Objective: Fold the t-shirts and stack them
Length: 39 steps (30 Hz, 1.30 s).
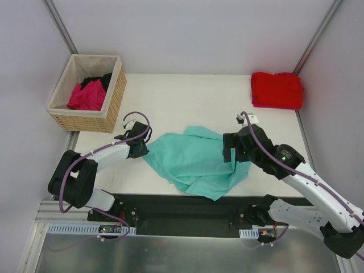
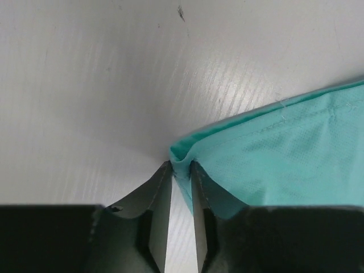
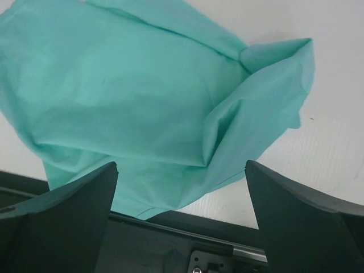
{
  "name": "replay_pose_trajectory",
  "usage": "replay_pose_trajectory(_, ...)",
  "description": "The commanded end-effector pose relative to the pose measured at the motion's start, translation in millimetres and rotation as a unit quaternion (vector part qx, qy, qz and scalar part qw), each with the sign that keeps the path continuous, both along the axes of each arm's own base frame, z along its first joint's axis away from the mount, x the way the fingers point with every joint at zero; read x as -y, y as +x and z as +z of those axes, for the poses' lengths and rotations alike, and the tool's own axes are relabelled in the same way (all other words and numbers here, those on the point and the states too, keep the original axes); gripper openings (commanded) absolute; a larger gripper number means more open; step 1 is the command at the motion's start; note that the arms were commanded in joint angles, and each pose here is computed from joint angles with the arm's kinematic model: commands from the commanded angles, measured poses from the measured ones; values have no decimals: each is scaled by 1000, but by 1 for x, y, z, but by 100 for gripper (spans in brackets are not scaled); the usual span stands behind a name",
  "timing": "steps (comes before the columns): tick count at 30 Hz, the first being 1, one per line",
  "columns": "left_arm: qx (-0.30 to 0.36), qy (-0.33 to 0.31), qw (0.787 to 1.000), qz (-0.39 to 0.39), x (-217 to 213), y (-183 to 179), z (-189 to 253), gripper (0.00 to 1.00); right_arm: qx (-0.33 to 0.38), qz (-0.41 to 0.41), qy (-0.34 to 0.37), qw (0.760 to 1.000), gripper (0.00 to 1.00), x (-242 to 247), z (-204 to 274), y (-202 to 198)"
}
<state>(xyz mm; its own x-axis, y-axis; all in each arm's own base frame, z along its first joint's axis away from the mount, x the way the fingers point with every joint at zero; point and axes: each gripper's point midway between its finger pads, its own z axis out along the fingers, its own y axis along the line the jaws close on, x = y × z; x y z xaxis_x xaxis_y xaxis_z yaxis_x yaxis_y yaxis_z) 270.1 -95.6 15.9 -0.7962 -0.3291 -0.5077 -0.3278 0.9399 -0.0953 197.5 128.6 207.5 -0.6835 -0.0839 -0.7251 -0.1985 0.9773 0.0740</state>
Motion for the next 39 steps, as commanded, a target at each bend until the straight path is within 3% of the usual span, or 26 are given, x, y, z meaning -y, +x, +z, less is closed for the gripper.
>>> replay_pose_trajectory(1,20,-6,1000,7,3,17,5,13,-11,66,24,997,99,-32,-3,-16)
replay_pose_trajectory(4,23,-5,1000,4,5,20,6,0,-18,89,16,996,98,-43,-8,-23)
replay_pose_trajectory(13,70,-36,997,-27,19,35,38,0,-21,131,14,991,98,-57,-15,-41)
replay_pose_trajectory(19,157,-49,985,-50,25,56,121,0,-44,200,25,978,98,-89,-23,-69)
replay_pose_trajectory(23,182,-34,981,-58,24,69,149,0,-58,275,-7,960,98,-125,-29,-98)
replay_pose_trajectory(32,169,-33,983,-68,31,78,145,0,-82,380,-42,921,98,-213,-40,-148)
replay_pose_trajectory(39,174,-28,981,-82,33,82,149,0,-87,426,-47,899,99,-268,-65,-160)
